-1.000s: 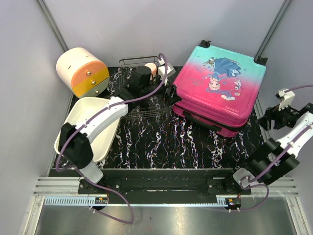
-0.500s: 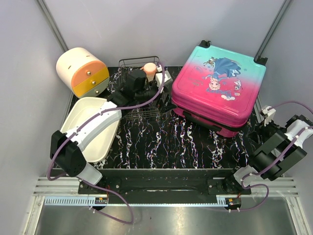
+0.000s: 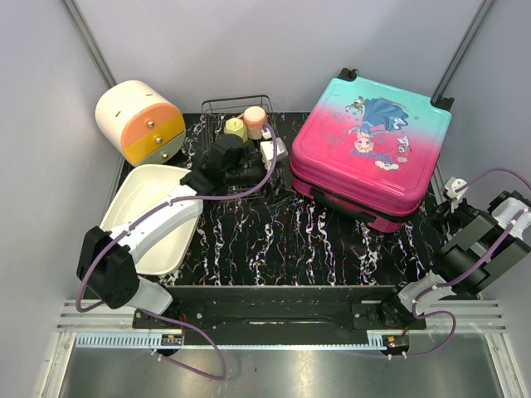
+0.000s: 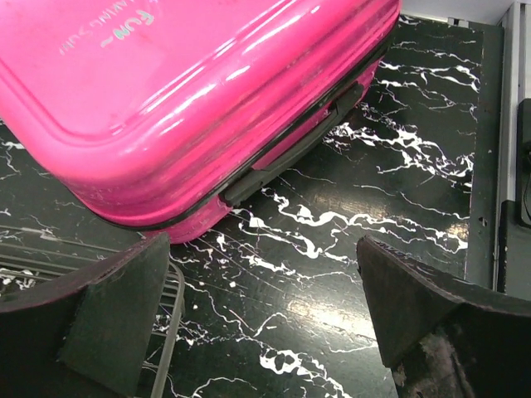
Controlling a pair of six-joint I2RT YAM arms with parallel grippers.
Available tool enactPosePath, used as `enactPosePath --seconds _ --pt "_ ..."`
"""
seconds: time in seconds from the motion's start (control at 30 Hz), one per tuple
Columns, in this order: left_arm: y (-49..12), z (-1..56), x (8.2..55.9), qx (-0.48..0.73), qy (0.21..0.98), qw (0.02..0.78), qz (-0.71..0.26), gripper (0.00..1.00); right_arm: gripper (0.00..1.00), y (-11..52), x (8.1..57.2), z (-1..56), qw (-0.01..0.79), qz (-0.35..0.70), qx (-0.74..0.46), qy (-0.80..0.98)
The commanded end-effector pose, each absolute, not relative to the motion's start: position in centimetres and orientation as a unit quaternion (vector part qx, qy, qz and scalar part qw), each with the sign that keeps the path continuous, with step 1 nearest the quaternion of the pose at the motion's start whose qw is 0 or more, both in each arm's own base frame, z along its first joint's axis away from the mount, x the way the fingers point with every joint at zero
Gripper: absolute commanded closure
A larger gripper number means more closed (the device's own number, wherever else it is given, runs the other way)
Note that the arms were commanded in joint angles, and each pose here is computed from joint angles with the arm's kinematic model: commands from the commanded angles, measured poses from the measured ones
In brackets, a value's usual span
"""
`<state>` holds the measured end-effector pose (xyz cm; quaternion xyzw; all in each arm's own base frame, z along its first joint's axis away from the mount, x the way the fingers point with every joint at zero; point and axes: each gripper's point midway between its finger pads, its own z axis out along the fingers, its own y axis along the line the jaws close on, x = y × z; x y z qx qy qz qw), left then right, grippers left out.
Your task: Open, take out, and arrange the luggage
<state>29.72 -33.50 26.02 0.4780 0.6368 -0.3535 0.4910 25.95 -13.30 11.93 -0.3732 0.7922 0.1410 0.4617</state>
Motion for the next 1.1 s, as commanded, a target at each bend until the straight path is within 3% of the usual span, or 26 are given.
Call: enactPosePath --seconds 0.0,0.6,1.07 --pt "-34.0 29.6 29.0 0.494 0.571 0.543 -0.369 0.01 0.53 -12.8 27.8 13.8 0.513 0.097 -0.421 0.742" --pt "-35.2 28.9 29.9 0.499 0.564 0.538 -0.378 0.01 0.55 -11.9 29.7 12.7 0.495 0.103 -0.483 0.715" --pt "-35.3 28.3 30.5 0.494 0.575 0.535 -0.374 0.01 0.85 -10.8 28.8 12.0 0.480 0.131 -0.468 0.731"
